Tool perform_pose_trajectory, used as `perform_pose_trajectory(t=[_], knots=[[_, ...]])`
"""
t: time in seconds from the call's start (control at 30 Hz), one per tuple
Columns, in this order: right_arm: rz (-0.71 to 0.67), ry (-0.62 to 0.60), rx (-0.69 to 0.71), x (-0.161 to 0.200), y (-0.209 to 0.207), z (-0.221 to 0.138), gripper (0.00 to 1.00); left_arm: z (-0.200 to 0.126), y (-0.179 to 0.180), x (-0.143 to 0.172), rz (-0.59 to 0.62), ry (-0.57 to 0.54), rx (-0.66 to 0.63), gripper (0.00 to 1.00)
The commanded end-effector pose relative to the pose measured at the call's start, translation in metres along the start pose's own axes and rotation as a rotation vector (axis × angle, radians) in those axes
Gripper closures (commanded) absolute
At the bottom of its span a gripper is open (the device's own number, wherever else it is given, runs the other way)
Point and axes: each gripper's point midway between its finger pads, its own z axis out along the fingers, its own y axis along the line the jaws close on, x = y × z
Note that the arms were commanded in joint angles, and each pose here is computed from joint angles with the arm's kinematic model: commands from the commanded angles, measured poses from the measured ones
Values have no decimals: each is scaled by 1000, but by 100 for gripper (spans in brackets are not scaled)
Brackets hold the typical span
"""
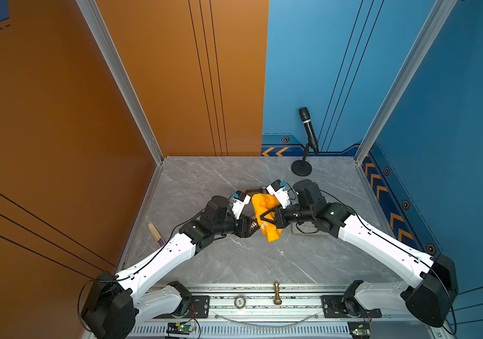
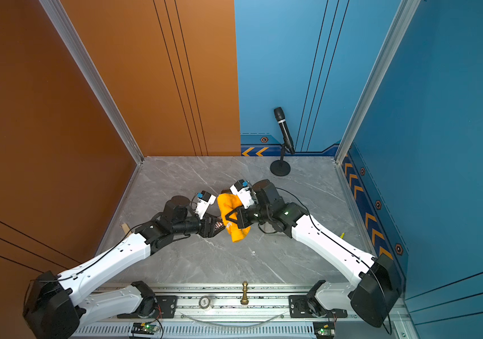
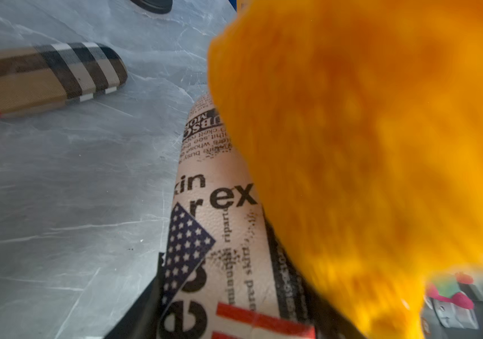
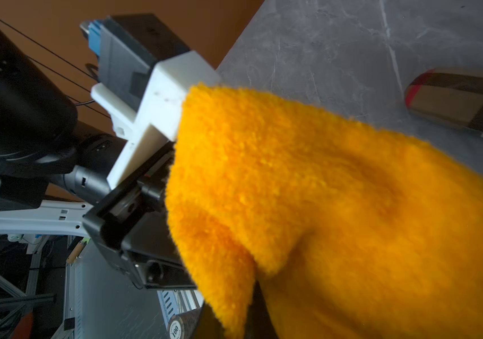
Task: Wipe the eyeglass case
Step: Wipe the dirt from the eyeglass case.
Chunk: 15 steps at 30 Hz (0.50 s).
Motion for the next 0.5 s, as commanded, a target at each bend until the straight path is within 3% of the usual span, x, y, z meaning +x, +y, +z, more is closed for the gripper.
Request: perform_pose_trajectory(t=[0.0,0.13,0.33,0.4,0.47], knots=[[9,-79,108,-17,-43,-18,100,-15,-48,-16,43,-51,215,68],[-69,-101,138,-14,-29,-22,100,-16,-44,-26,16,-106,229,68],[-74,-75,-50,-1,23,7,100,-5,-47,-27,2,-74,270,69],[-64,-65,-43,1,18,10,100,-6,-48,-29,2,-78,281,69],[3,-103,10,-10,-15,-1,100,-7,-48,-28,-1,-77,281,68]])
